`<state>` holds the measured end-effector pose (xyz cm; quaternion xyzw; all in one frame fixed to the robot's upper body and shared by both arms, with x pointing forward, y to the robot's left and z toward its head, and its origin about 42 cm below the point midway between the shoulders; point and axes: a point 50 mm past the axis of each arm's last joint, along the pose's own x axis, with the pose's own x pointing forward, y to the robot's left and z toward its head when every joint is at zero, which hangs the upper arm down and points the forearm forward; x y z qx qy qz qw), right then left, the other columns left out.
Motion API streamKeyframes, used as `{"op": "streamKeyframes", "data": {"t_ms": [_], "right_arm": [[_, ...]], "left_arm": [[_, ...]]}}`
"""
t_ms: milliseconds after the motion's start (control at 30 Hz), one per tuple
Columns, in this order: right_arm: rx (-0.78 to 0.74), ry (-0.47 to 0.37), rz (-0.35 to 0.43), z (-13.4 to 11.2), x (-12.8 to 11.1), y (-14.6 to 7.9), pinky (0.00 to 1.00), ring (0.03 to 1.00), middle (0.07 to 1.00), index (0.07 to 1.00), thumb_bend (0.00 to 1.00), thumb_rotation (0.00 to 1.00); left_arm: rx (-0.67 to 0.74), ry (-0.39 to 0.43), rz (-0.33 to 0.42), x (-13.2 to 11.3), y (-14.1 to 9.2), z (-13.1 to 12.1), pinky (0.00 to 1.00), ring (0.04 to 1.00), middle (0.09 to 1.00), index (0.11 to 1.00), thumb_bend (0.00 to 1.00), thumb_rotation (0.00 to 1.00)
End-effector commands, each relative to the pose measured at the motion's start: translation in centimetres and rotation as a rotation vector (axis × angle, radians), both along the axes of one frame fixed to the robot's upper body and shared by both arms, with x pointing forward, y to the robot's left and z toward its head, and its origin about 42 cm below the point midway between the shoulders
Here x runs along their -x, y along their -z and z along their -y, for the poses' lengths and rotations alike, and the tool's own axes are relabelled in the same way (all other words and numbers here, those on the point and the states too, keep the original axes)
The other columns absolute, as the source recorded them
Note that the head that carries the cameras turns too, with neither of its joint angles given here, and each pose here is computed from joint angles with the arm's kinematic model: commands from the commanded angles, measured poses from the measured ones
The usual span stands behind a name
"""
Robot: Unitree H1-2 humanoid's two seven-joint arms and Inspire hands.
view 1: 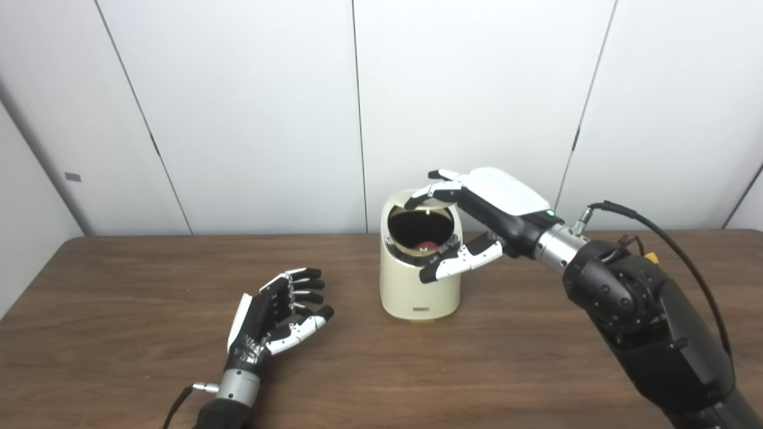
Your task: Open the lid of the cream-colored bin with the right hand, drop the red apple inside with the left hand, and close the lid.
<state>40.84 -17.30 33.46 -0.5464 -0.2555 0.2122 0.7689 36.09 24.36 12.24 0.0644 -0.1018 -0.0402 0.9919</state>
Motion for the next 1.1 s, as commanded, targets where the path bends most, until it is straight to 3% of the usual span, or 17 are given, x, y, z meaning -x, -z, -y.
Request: {"op": "streamKeyframes", "data": {"t_ms": [0, 200, 333, 1067], "right_arm": [[0.01, 0.012, 0.065, 0.8, 0.1, -1.8, 0.96, 0.94, 0.796, 0.783, 0.73, 0.55], [0.011, 0.013, 0.019, 0.9, 0.6, -1.4, 0.96, 0.96, 0.809, 0.796, 0.72, 0.51], [0.017, 0.015, -0.014, 1.0, 0.7, -1.0, 0.96, 0.988, 0.824, 0.808, 0.71, 0.56], [0.057, 0.002, -0.031, 1.3, 1.4, 0.3, 1.0, 0.968, 0.8, 0.794, 0.73, 0.59]], "left_arm": [[0.0, -0.01, -0.037, 0.7, 1.5, -0.1, 0.5, 0.625, 0.685, 0.722, 0.62, 0.07], [0.003, -0.015, -0.039, 0.8, 1.5, -0.2, 0.49, 0.62, 0.683, 0.72, 0.63, 0.08], [0.002, -0.014, -0.04, 0.9, 1.4, -0.2, 0.5, 0.625, 0.686, 0.72, 0.63, 0.09], [0.003, -0.02, -0.049, 1.2, 1.2, -0.2, 0.49, 0.62, 0.684, 0.721, 0.63, 0.07]]}}
